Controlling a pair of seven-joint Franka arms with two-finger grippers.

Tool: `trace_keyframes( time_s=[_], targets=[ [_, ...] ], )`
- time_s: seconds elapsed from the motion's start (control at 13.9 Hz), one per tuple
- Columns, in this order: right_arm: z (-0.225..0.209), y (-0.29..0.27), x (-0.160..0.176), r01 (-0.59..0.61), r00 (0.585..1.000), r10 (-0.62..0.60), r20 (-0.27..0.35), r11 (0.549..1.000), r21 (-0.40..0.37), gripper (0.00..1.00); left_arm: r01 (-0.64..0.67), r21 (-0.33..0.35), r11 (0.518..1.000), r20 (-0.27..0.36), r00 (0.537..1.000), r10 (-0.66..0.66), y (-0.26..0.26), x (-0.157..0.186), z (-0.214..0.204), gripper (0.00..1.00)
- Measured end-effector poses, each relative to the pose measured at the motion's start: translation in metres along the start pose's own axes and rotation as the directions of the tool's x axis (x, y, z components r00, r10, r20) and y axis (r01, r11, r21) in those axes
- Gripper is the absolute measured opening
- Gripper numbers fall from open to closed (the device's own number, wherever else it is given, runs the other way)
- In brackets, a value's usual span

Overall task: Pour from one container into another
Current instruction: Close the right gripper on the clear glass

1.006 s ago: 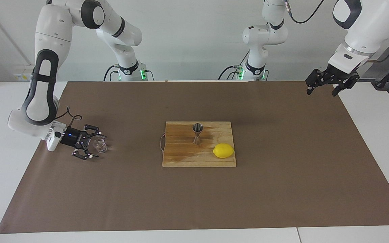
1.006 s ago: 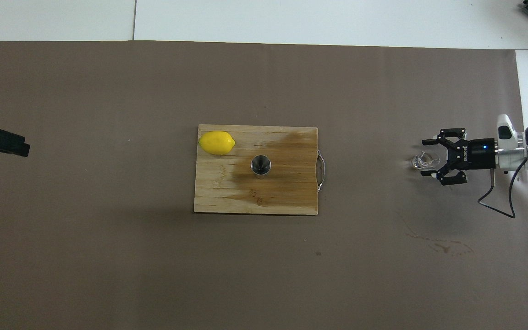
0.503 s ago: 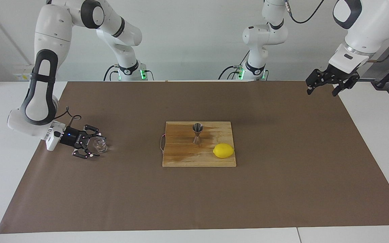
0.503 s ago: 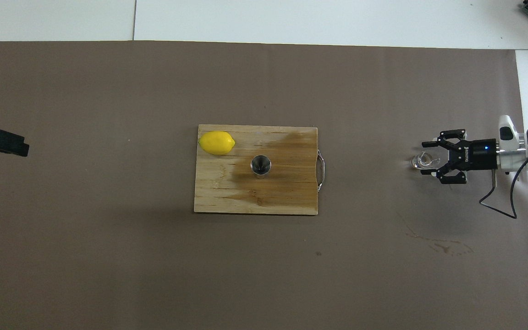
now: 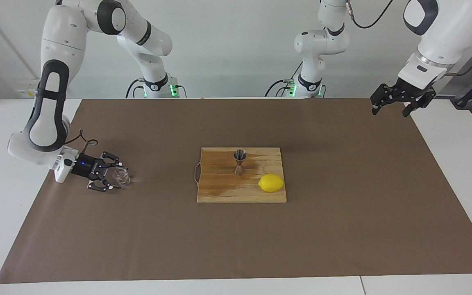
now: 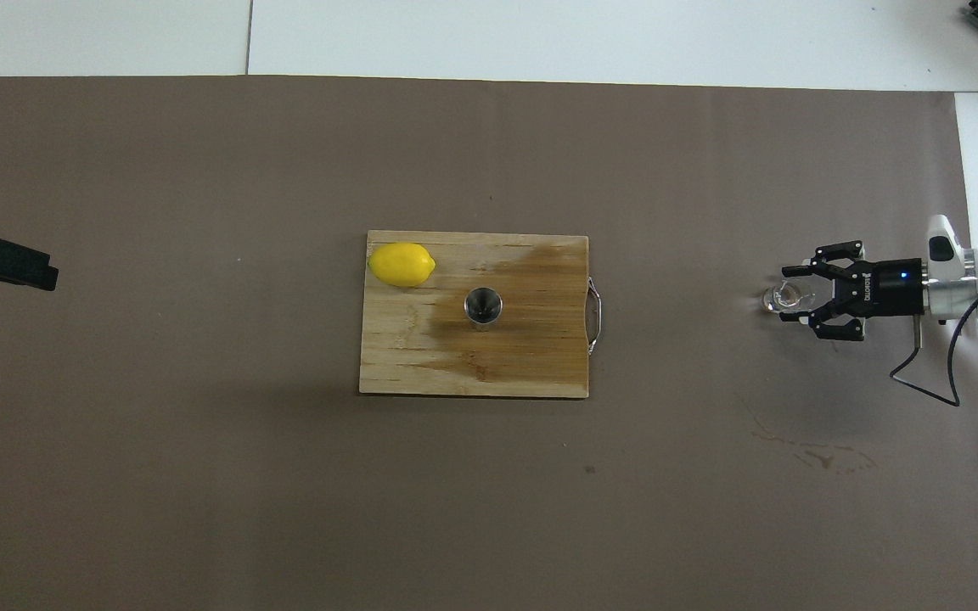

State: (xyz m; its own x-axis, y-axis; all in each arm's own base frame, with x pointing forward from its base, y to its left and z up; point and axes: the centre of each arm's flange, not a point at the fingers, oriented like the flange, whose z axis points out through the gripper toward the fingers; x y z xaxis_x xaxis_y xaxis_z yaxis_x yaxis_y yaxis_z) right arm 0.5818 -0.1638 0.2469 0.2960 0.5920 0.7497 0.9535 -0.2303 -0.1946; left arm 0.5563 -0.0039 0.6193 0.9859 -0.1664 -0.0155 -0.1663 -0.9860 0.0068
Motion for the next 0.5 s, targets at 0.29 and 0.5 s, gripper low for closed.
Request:
trace_keyframes(
  time_s=[0.29, 0.5],
  targets=[
    [0.0023, -0.0007, 0.0001, 0.002, 1.0, -0.002, -0.001, 1.0, 0.004, 0.69, 0.0, 0.0, 1.0, 0.001, 1.0, 0.0, 0.0, 0.0, 0.0005, 1.0],
    [0.0036, -0.0009, 0.0007, 0.004, 1.0, -0.004, -0.001, 1.0, 0.007, 0.63, -0.008, 0.0, 1.0, 0.001, 1.0, 0.008, 0.0043, 0.0006, 0.0006, 1.0]
  ],
)
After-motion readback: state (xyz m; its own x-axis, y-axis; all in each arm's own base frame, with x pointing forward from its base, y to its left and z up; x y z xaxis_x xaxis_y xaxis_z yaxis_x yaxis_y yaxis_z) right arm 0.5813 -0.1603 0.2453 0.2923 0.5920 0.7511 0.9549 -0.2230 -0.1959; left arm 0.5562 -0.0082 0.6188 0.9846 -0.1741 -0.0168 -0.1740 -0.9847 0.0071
